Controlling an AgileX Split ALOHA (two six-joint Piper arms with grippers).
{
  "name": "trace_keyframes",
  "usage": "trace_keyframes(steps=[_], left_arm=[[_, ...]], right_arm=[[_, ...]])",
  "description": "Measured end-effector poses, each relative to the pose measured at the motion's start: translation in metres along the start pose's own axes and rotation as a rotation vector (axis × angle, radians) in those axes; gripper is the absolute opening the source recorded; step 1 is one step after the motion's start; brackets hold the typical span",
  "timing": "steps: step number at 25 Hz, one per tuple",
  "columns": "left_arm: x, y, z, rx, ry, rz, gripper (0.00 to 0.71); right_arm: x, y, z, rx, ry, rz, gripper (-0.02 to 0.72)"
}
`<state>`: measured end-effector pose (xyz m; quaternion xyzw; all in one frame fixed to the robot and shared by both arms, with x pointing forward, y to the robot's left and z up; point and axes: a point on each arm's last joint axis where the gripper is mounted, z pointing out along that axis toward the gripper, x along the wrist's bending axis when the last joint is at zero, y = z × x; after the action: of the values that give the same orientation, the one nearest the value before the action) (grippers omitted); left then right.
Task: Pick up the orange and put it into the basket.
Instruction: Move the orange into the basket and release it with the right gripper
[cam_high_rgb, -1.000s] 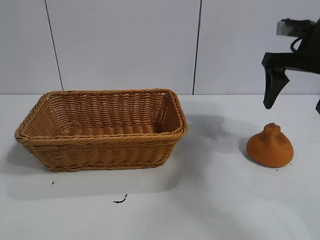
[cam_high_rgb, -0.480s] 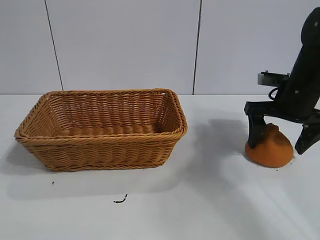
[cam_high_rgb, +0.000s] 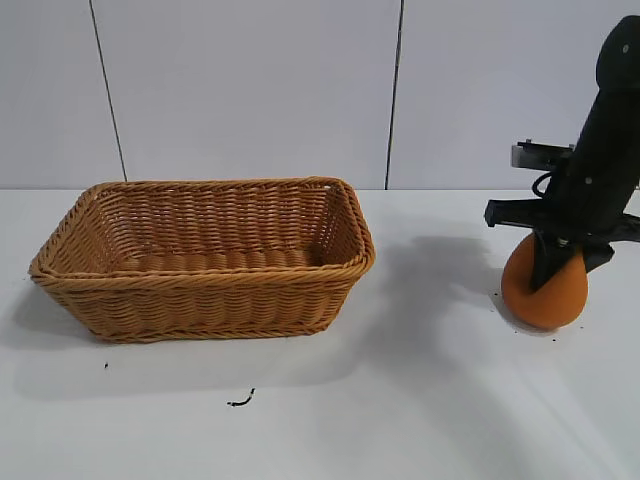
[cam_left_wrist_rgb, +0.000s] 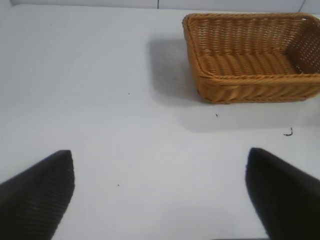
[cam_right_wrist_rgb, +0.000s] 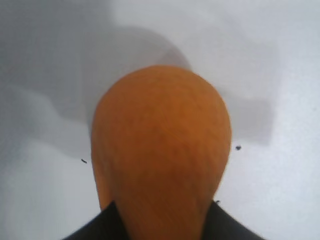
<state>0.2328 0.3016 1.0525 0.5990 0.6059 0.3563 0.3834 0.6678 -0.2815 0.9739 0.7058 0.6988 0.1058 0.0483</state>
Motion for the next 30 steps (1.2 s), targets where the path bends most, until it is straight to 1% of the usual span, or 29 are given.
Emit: trace_keyframes(steps=[7,10,12,16,20,22,27,30], left_arm=[[0.000,0.000,0.000,0.000,0.000,0.000,0.666],[0.000,0.000,0.000,0.000,0.000,0.000,0.666],[0.000,0.000,0.000,0.000,0.000,0.000,0.666],[0.000,0.000,0.000,0.000,0.000,0.000,0.666],[0.000,0.000,0.000,0.000,0.000,0.000,0.666],[0.000,0.000,0.000,0.001,0.000,0.000,0.666],[0.000,0.000,0.000,0.001,0.000,0.000,0.666],[0.000,0.000,0.000,0.001,0.000,0.000,0.666]], right_arm=[[0.009,0.029,-0.057,-0.090,0.033,-0.005,0.074],[0.019,0.037,-0.077,-0.139,0.037,-0.034,0.074],[0.034,0.040,-0.087,-0.168,0.039,-0.071,0.074],[0.070,0.040,-0.097,-0.202,0.057,-0.140,0.074],[0.113,0.030,-0.098,-0.202,0.084,-0.224,0.074],[0.137,0.024,-0.098,-0.217,0.106,-0.270,0.074],[0.205,0.006,-0.099,-0.303,0.183,-0.392,0.074],[0.240,-0.007,-0.091,-0.323,0.223,-0.457,0.074]])
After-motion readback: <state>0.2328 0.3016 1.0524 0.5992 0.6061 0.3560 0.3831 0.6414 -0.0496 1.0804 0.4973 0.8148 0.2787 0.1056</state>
